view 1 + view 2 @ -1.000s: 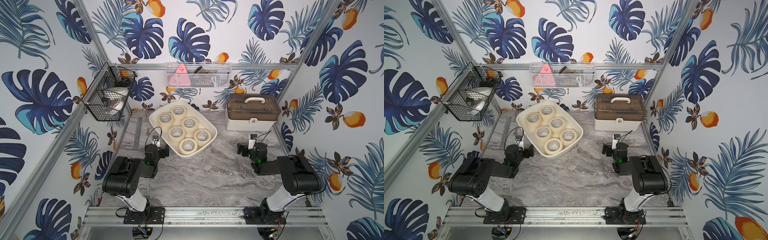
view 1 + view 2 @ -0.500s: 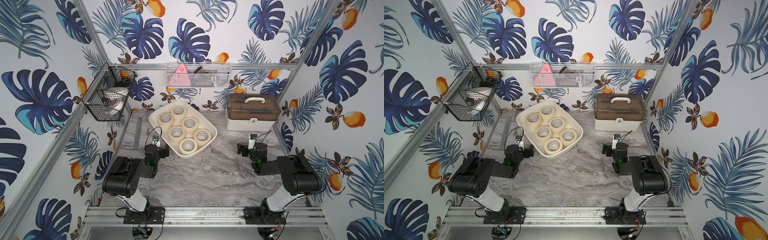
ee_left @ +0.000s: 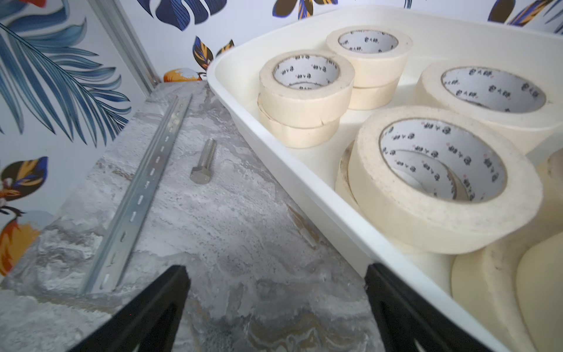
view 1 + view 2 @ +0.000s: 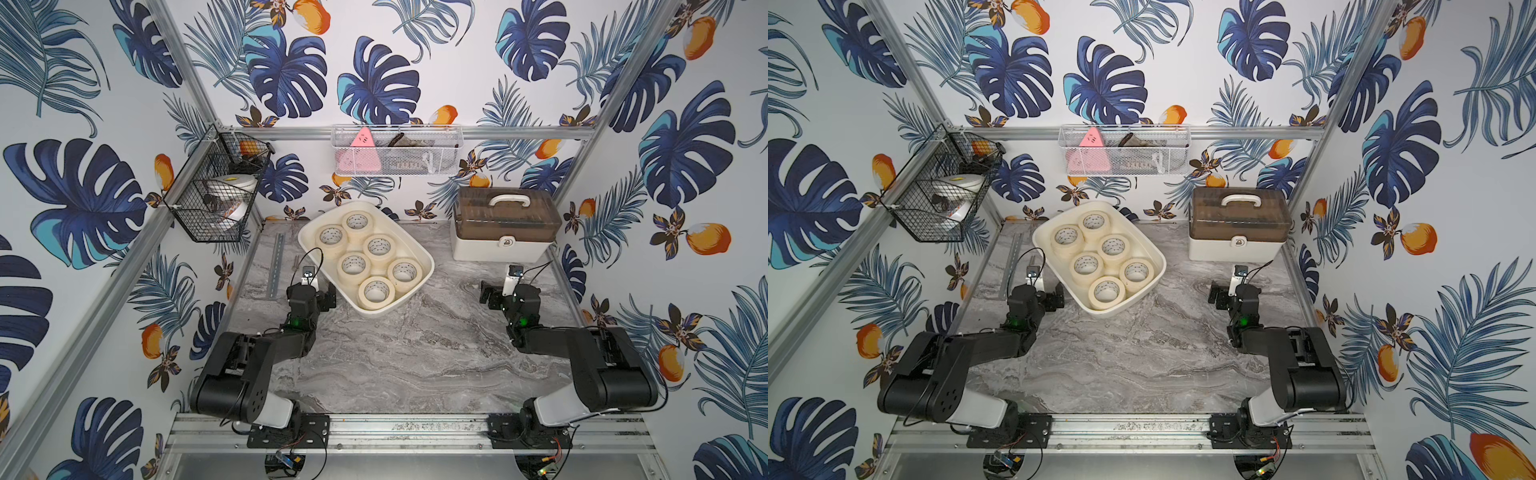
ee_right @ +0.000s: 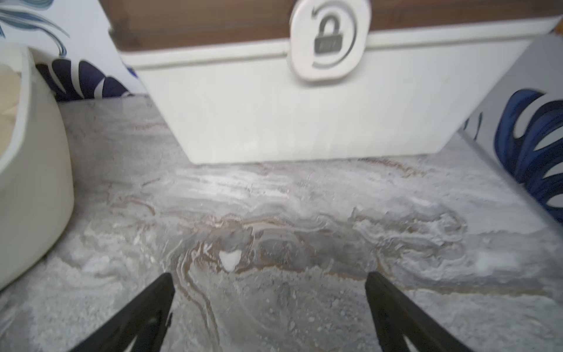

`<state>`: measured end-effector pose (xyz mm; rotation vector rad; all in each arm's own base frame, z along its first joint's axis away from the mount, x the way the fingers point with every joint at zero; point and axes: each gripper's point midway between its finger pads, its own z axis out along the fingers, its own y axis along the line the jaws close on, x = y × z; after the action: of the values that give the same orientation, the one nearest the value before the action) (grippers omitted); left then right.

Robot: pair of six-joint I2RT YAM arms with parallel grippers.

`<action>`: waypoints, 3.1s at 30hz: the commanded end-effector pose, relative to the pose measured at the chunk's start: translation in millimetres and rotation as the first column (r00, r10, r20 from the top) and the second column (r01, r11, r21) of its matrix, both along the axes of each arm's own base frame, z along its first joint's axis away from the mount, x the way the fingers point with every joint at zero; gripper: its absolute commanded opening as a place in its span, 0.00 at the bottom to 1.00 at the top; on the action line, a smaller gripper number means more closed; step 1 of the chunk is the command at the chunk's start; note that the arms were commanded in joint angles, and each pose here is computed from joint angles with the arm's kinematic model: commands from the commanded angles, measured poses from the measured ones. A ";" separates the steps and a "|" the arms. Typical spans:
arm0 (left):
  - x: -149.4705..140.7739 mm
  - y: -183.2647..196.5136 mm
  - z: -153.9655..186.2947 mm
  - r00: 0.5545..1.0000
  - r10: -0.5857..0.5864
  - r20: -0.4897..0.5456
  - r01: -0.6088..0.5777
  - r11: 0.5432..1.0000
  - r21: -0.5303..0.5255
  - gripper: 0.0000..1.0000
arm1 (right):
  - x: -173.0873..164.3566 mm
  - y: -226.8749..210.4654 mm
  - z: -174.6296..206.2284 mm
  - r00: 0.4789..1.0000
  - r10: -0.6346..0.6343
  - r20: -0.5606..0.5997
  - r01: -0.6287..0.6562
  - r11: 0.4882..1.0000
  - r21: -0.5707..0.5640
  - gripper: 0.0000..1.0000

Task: Take out the art tape in the storage box
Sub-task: Move the storage box to the center of the board.

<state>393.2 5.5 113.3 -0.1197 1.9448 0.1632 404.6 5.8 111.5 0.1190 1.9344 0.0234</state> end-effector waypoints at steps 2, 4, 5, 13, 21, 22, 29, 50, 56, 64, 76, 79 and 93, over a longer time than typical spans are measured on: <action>-5.0 10.7 16.9 0.980 0.167 -0.110 -0.178 0.980 -0.091 0.99 | -14.8 -22.3 -0.2 0.953 -0.200 -0.226 0.226 0.969 0.097 1.00; -12.4 14.4 23.8 0.950 0.249 -0.189 -0.283 0.941 -0.185 0.99 | -20.2 -27.2 8.4 0.907 -0.268 -0.324 0.326 0.935 0.139 1.00; -16.1 11.9 25.5 0.936 0.267 -0.231 -0.320 0.918 -0.236 0.99 | -27.2 -27.2 9.8 0.875 -0.286 -0.390 0.367 0.918 0.152 1.00; -15.1 -37.3 16.1 0.917 0.070 -0.393 -0.263 0.847 -0.463 0.99 | -53.7 36.4 26.7 0.852 0.051 -0.521 0.187 0.900 0.394 1.00; -14.4 -45.7 -3.8 0.853 0.033 -0.521 -0.300 0.848 -0.437 0.96 | -88.9 79.9 37.5 0.779 0.268 -0.567 0.083 0.852 0.517 1.00; -14.1 -46.0 -5.6 0.847 0.032 -0.531 -0.304 0.849 -0.433 0.95 | -91.6 81.5 39.3 0.773 0.275 -0.571 0.075 0.855 0.514 1.00; -10.1 -49.3 -20.5 0.828 0.024 -0.560 -0.320 0.841 -0.436 0.75 | -107.9 89.9 50.3 0.765 0.295 -0.573 0.040 0.865 0.500 1.00; -26.8 -74.3 -18.6 0.817 -0.068 -0.573 -0.228 0.874 -0.430 0.03 | -134.7 107.1 79.3 0.736 0.331 -0.591 -0.037 0.891 0.453 0.99; -58.6 -89.3 -20.7 0.791 -0.124 -0.599 -0.186 0.884 -0.429 0.00 | -137.9 106.7 85.2 0.740 0.332 -0.585 -0.044 0.892 0.451 0.99; -91.8 -136.6 -31.9 0.735 -0.266 -0.624 -0.069 0.886 -0.459 0.00 | -142.5 104.6 82.2 0.738 0.324 -0.592 -0.035 0.894 0.446 0.97; -114.2 -180.2 -28.4 0.685 -0.397 -0.611 0.092 0.879 -0.468 0.00 | -146.0 103.8 88.7 0.750 0.301 -0.589 0.014 0.883 0.469 0.97; -114.4 -178.5 -29.7 0.679 -0.394 -0.619 0.101 0.886 -0.453 0.00 | -146.3 108.6 91.1 0.747 0.304 -0.591 0.047 0.863 0.503 0.97; -126.6 -172.8 -32.0 0.673 -0.379 -0.635 0.069 0.887 -0.456 0.00 | -126.9 154.2 96.5 0.777 0.230 -0.586 0.143 0.843 0.519 0.96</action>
<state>278.3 -166.0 82.1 -0.1183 2.7079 -0.4170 261.6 158.6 201.9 0.4078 2.6449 0.7046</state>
